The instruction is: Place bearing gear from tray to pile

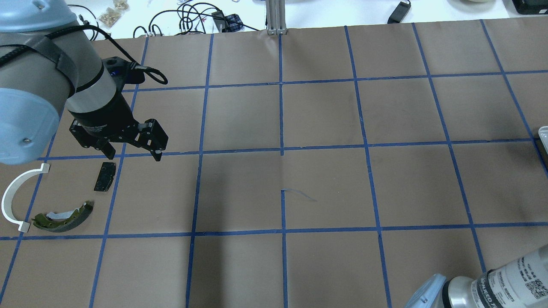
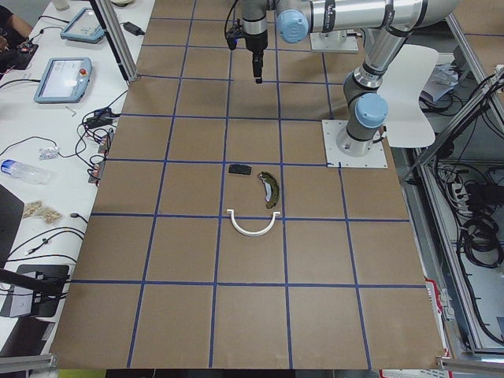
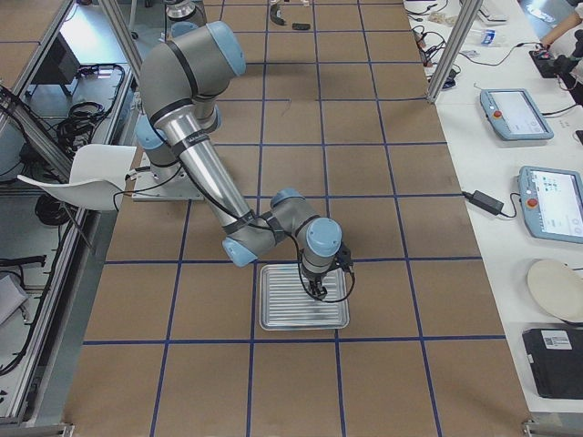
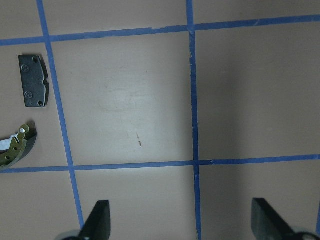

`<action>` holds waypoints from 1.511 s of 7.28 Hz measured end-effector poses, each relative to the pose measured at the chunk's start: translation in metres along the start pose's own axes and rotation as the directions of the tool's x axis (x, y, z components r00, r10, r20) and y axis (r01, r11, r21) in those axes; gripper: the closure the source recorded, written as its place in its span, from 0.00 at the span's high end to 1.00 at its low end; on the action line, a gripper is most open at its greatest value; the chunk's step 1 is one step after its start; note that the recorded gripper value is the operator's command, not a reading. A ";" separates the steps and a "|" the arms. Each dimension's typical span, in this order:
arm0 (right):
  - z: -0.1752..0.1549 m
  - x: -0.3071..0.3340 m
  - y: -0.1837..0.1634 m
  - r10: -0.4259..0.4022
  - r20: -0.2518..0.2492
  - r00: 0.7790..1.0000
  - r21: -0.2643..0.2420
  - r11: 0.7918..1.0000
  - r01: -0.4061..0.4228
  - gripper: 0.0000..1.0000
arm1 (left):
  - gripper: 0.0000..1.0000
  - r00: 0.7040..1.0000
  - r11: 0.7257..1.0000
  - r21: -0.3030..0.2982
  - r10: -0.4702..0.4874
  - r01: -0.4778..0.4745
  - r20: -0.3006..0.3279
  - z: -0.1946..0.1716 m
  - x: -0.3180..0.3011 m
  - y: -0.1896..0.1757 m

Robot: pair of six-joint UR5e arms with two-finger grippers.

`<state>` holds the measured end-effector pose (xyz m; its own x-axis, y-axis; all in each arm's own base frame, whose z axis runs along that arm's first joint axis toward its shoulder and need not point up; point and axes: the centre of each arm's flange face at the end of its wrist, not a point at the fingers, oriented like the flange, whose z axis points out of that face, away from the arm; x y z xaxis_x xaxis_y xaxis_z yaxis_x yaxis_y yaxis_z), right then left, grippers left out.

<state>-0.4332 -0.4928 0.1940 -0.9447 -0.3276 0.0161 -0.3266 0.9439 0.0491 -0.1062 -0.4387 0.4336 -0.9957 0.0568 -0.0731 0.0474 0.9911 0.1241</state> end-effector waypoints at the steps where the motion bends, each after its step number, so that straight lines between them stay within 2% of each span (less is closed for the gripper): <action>1: 0.004 0.001 0.000 -0.009 0.002 1.000 0.000 1.000 0.009 0.72 | 1.00 1.000 1.000 0.005 -0.001 0.001 0.002 -0.001 0.000 0.000; 2: 0.007 0.003 0.001 -0.019 0.005 1.000 -0.002 1.000 0.019 0.70 | 1.00 1.000 1.000 0.012 0.000 0.000 -0.005 -0.003 0.000 0.000; 3: 0.009 0.004 0.002 -0.026 0.006 1.000 -0.005 1.000 0.026 0.60 | 1.00 1.000 1.000 0.019 0.001 -0.001 -0.016 -0.005 0.001 0.001; 7: 0.011 0.006 0.002 -0.028 -0.009 1.000 -0.001 1.000 0.028 0.41 | 1.00 0.997 0.998 0.061 -0.002 0.007 -0.076 -0.014 0.006 0.003; 9: 0.014 0.005 0.002 -0.027 -0.007 1.000 0.003 1.000 0.027 0.33 | 1.00 0.997 0.998 0.065 -0.004 0.009 -0.079 -0.014 0.006 0.003; 11: 0.019 0.007 0.001 -0.027 -0.005 1.000 0.003 1.000 0.027 0.18 | 1.00 0.997 0.998 0.064 -0.004 0.009 -0.076 -0.013 0.006 0.004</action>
<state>-0.4403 -0.4933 0.1755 -0.9353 -0.3534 0.0196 -0.3522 0.9347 0.0469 -0.1129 -0.4363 0.4465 -0.9990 0.0436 0.0018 0.0436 0.9973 0.0597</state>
